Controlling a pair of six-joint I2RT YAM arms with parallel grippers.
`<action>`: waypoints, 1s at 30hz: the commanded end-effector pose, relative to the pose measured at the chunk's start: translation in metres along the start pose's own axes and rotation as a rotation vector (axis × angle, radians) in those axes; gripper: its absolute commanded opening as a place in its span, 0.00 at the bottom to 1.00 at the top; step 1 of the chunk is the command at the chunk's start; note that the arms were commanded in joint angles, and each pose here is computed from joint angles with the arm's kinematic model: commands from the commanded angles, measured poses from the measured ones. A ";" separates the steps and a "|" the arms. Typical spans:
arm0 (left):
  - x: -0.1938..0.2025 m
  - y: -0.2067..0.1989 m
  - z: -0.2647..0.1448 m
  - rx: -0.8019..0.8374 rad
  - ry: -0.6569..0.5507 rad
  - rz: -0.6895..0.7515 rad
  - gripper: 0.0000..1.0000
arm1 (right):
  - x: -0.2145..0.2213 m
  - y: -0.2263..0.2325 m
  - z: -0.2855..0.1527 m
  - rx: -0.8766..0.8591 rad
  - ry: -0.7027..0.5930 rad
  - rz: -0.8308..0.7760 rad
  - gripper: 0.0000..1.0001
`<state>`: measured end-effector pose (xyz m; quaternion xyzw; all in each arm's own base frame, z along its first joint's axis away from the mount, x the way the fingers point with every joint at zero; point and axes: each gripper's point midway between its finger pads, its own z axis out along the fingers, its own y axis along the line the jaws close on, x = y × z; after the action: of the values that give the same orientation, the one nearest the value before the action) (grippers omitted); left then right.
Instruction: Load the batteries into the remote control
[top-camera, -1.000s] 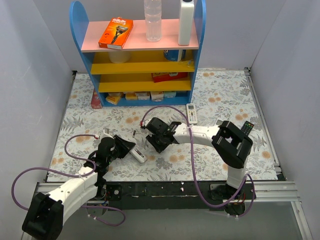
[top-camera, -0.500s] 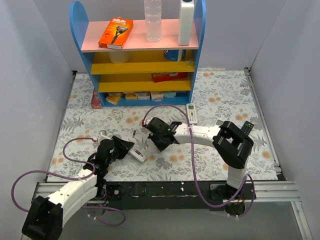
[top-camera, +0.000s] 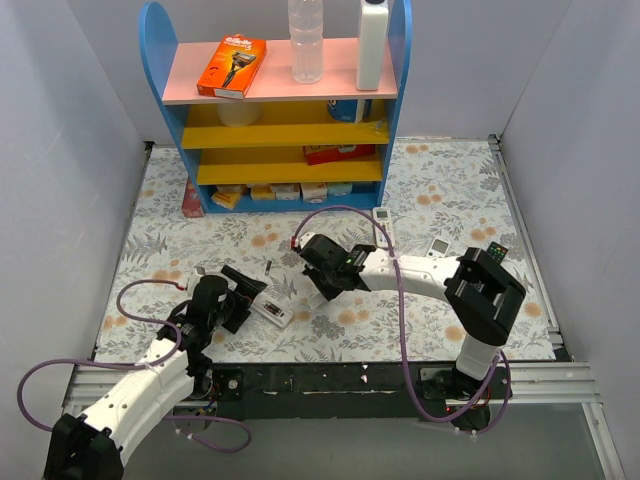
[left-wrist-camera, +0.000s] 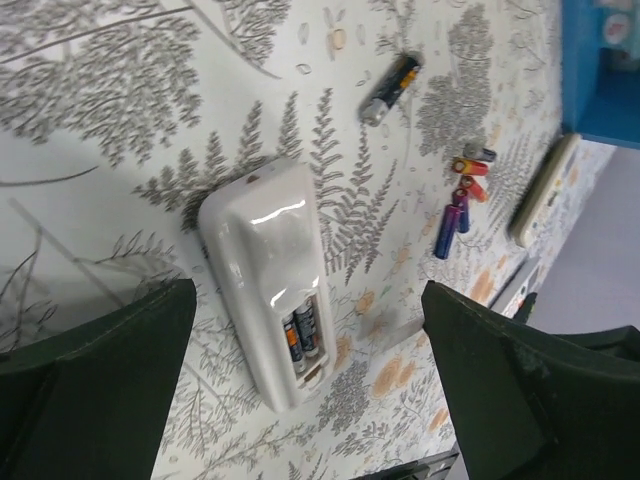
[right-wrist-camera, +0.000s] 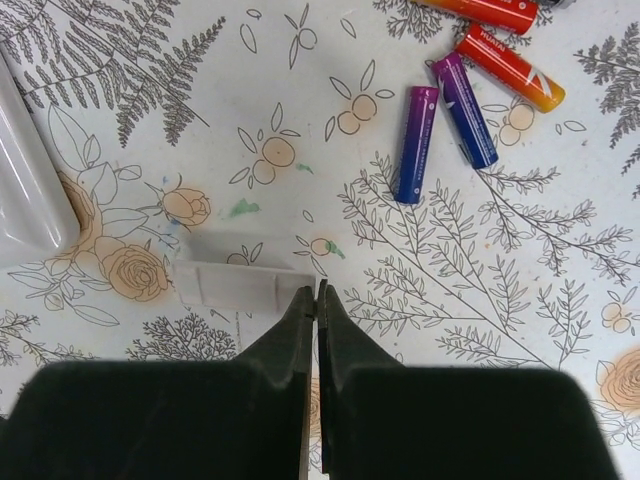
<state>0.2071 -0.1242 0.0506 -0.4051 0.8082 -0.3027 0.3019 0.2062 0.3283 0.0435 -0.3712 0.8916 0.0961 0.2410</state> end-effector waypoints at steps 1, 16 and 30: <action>0.001 0.034 -0.018 -0.224 0.008 -0.064 0.98 | -0.011 -0.004 -0.011 0.014 -0.067 -0.004 0.01; -0.009 -0.118 -0.066 0.219 0.091 0.198 0.98 | -0.069 -0.012 -0.079 -0.004 -0.435 -0.002 0.01; 0.035 -0.191 -0.077 0.727 0.271 0.825 0.92 | -0.107 -0.013 -0.142 -0.043 -0.659 0.009 0.01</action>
<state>0.2243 -0.2097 0.1999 -0.0228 0.8168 -0.4473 0.3636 0.2258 0.3303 0.1895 -0.3332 0.7901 0.2077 0.4708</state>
